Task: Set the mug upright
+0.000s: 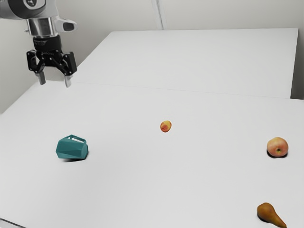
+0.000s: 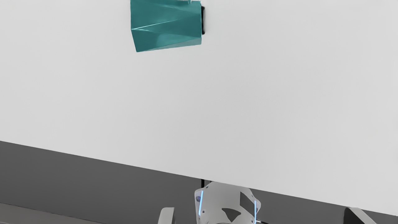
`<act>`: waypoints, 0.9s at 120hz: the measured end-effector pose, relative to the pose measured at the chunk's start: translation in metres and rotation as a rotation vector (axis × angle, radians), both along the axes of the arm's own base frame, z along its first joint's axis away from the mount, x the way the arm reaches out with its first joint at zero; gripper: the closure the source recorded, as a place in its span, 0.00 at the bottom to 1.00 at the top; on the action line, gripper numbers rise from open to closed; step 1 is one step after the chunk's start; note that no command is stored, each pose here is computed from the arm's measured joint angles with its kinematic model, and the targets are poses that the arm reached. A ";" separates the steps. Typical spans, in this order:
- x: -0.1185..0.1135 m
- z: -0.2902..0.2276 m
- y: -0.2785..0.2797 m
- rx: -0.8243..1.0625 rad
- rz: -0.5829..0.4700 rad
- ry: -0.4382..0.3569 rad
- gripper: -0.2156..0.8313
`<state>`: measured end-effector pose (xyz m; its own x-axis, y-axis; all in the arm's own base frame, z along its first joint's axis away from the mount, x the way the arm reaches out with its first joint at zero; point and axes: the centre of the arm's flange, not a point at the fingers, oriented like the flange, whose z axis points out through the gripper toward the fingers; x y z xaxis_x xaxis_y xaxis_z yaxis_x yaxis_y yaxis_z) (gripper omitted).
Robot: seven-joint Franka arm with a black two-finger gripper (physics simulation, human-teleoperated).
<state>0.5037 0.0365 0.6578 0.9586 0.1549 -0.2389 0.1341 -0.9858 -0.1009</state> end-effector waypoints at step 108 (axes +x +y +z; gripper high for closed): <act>-0.003 -0.253 0.272 -0.429 0.436 -0.286 0.22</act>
